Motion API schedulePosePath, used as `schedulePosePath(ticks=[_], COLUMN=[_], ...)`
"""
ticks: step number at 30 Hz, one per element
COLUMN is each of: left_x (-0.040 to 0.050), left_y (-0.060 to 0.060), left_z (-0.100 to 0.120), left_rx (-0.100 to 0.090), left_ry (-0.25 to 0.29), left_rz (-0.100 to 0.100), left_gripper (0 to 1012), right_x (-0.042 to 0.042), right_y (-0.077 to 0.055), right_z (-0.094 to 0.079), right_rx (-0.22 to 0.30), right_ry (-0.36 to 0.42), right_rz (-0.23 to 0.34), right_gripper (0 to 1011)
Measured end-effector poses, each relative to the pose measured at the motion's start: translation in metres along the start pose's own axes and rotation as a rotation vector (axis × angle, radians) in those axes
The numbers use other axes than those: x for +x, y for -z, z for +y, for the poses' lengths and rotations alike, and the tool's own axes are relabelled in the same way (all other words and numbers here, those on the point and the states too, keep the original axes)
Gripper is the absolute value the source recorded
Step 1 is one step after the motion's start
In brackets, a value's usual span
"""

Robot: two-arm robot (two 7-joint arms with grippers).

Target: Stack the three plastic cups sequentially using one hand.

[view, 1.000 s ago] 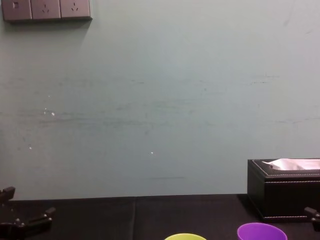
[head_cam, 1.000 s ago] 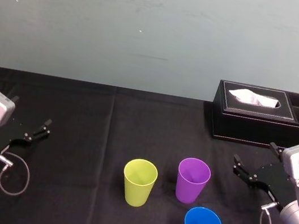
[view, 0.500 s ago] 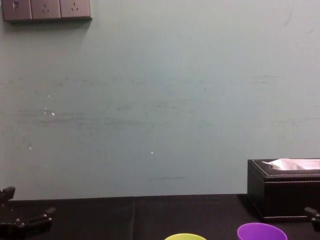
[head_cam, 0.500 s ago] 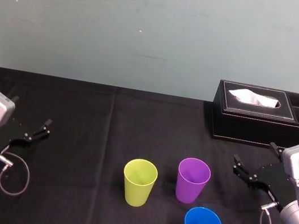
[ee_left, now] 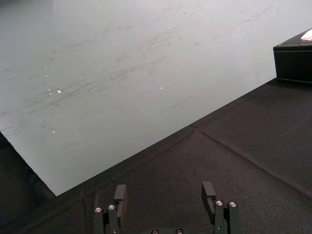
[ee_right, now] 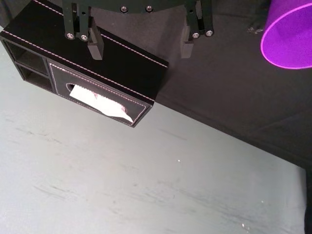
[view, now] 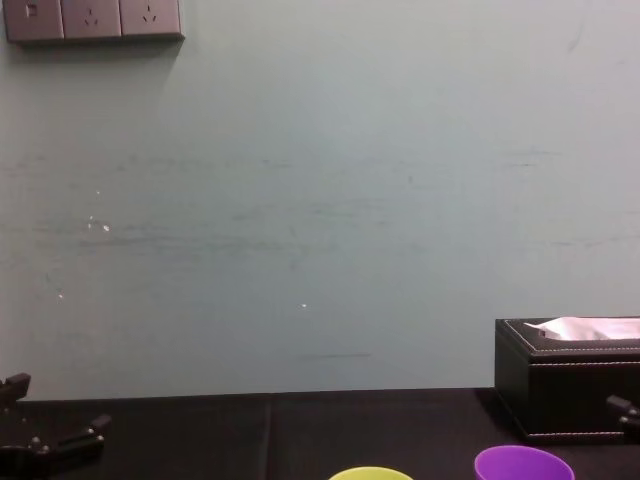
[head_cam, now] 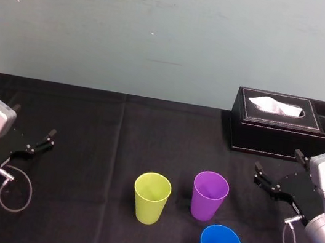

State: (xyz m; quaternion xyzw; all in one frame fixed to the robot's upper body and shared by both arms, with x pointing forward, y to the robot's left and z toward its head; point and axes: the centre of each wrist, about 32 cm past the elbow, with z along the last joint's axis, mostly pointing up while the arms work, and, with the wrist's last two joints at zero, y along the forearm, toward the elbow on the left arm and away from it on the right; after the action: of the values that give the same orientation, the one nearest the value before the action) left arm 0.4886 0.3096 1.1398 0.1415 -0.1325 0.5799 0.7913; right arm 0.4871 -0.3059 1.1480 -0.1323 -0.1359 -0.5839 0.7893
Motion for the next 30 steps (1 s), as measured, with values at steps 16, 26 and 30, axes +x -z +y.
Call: schedulePosePath(ticks=[16,26,30], left_x=[0.0000,0.0000,0.0000], left_y=[0.000,0.000,0.000], left_z=[0.000,0.000,0.000], left_rx=[0.000,0.000,0.000], left_ry=[0.000,0.000,0.000], left_rz=[0.000,0.000,0.000], left_gripper=[1000,1000,1000], right_x=[0.0057,0.0209,0.0279], right_y=[-0.015,-0.021,-0.016], right_z=[-0.052,-0.098,-0.111], right_rx=[-0.052,-0.107,-0.100], right_ry=[-0.091,-0.215,-0.337], right_rz=[0.092,0.115,0.055], right_gripper=[1003,1003,1003])
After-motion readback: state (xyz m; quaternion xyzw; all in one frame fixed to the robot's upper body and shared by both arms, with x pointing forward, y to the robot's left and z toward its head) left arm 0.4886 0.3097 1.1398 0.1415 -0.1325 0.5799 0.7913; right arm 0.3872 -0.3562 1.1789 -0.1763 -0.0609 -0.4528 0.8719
